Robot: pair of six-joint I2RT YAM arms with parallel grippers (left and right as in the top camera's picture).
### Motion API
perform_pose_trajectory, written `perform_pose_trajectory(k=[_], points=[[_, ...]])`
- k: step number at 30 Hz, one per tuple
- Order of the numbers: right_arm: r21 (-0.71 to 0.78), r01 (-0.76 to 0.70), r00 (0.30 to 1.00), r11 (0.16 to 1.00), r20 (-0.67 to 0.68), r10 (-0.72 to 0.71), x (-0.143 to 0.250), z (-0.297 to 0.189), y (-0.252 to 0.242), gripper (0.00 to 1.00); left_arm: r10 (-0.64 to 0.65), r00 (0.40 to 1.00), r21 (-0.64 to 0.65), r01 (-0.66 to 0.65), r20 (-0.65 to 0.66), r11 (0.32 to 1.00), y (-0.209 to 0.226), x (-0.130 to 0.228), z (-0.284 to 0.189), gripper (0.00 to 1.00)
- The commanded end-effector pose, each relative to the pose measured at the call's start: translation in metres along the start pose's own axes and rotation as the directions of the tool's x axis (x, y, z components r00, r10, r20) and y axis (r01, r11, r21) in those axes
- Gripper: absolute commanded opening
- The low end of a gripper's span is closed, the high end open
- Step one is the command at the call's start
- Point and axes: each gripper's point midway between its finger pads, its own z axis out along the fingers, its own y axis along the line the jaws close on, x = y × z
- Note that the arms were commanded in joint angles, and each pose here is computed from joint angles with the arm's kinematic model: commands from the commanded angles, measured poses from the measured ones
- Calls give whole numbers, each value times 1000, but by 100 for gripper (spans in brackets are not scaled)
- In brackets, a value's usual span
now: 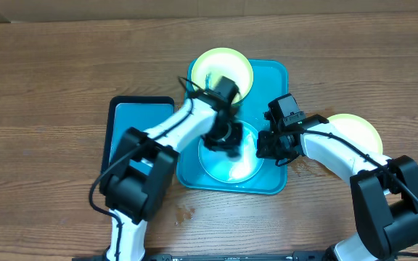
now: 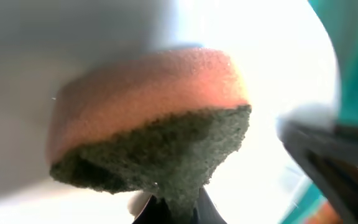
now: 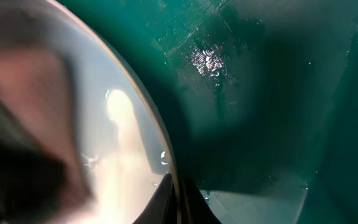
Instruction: Clean dirty plates on tray and stack at the side
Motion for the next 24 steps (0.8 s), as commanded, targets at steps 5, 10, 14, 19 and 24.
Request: perform_pose_trajectory(k=[5, 10, 14, 19, 24], points=[[42, -7, 1000, 999, -12, 7, 2, 4, -9, 4, -13, 993, -48, 8, -115, 999, -8, 37, 18, 4], [42, -7, 1000, 999, -12, 7, 2, 4, -9, 4, -89, 992, -240, 65, -91, 969, 40, 35, 4, 4], [40, -6, 1000, 999, -7, 6, 1, 4, -9, 4, -123, 992, -451, 113, 8, 885, 88, 25, -22, 4], [44, 2, 1000, 999, -4, -2, 0, 4, -9, 4, -36, 987, -660, 133, 159, 740, 125, -2, -58, 4], [53, 17, 1000, 998, -2, -17, 0, 4, -11, 4, -38, 984, -607, 139, 176, 782, 107, -9, -67, 4]])
